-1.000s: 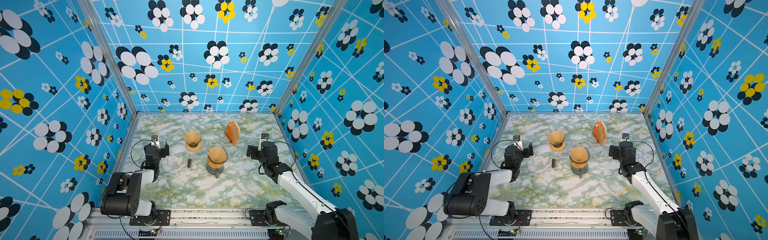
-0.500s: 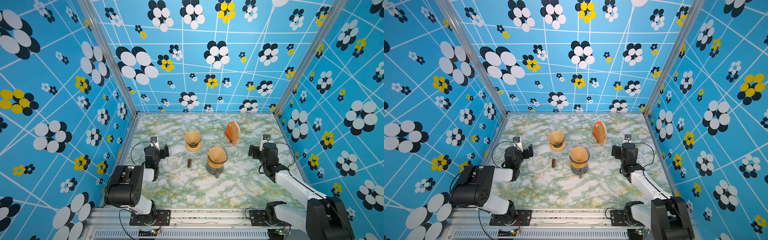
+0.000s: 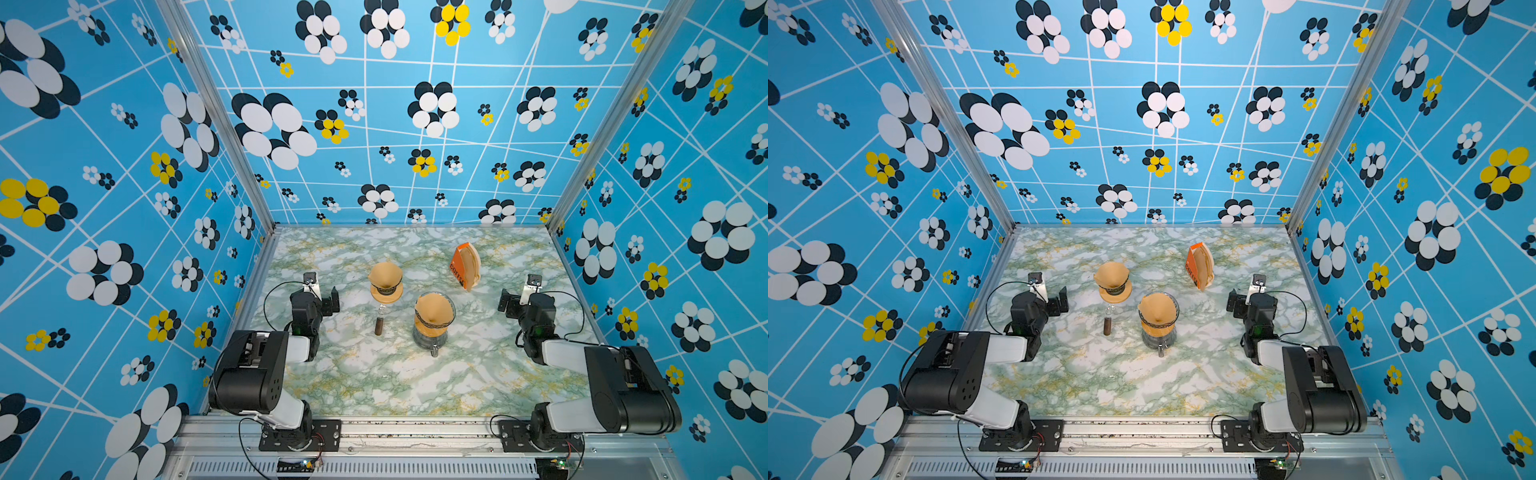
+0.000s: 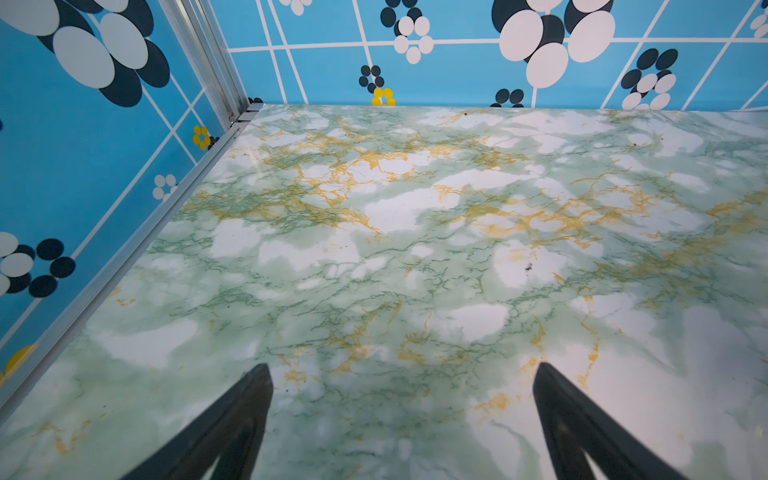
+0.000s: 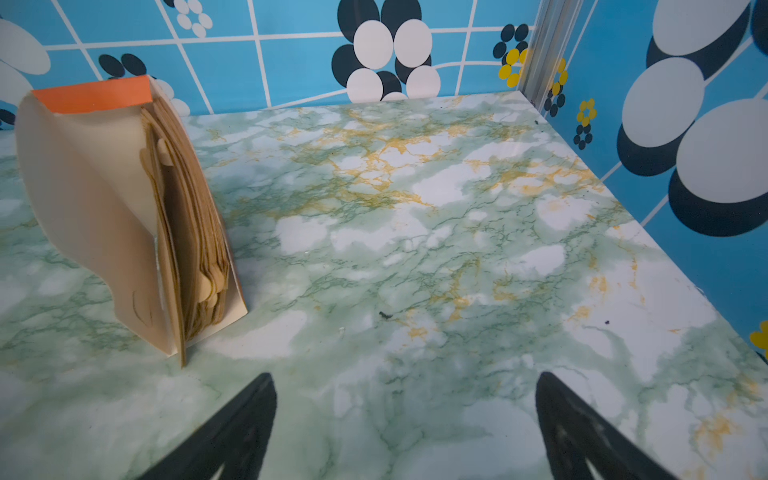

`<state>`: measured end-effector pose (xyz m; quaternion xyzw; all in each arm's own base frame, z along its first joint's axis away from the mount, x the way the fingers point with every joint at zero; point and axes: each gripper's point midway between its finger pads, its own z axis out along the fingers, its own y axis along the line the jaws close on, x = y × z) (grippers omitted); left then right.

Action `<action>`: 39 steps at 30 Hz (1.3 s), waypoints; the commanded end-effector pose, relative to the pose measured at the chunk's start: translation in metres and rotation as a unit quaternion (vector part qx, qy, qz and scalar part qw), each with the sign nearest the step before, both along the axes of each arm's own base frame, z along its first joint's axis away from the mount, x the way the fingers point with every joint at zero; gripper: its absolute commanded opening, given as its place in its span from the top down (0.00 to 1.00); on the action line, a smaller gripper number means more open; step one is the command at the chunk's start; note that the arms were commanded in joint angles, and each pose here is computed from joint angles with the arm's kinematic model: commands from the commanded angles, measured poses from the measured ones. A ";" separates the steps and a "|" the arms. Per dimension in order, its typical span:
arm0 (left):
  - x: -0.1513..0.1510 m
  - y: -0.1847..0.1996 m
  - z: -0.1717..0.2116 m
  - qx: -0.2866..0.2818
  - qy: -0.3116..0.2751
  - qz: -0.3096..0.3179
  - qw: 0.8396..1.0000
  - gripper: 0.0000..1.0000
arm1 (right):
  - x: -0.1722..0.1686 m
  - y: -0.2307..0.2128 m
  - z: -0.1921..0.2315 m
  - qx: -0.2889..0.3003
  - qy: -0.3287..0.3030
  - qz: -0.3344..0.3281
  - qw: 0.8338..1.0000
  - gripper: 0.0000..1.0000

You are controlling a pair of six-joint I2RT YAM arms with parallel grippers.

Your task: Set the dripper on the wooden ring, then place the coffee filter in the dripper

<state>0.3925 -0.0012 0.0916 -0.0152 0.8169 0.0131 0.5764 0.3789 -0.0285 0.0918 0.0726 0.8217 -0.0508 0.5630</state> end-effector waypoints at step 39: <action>0.005 0.000 0.004 0.008 -0.002 -0.001 1.000 0.01 | 0.017 0.028 0.003 0.012 -0.027 0.101 0.994 0.01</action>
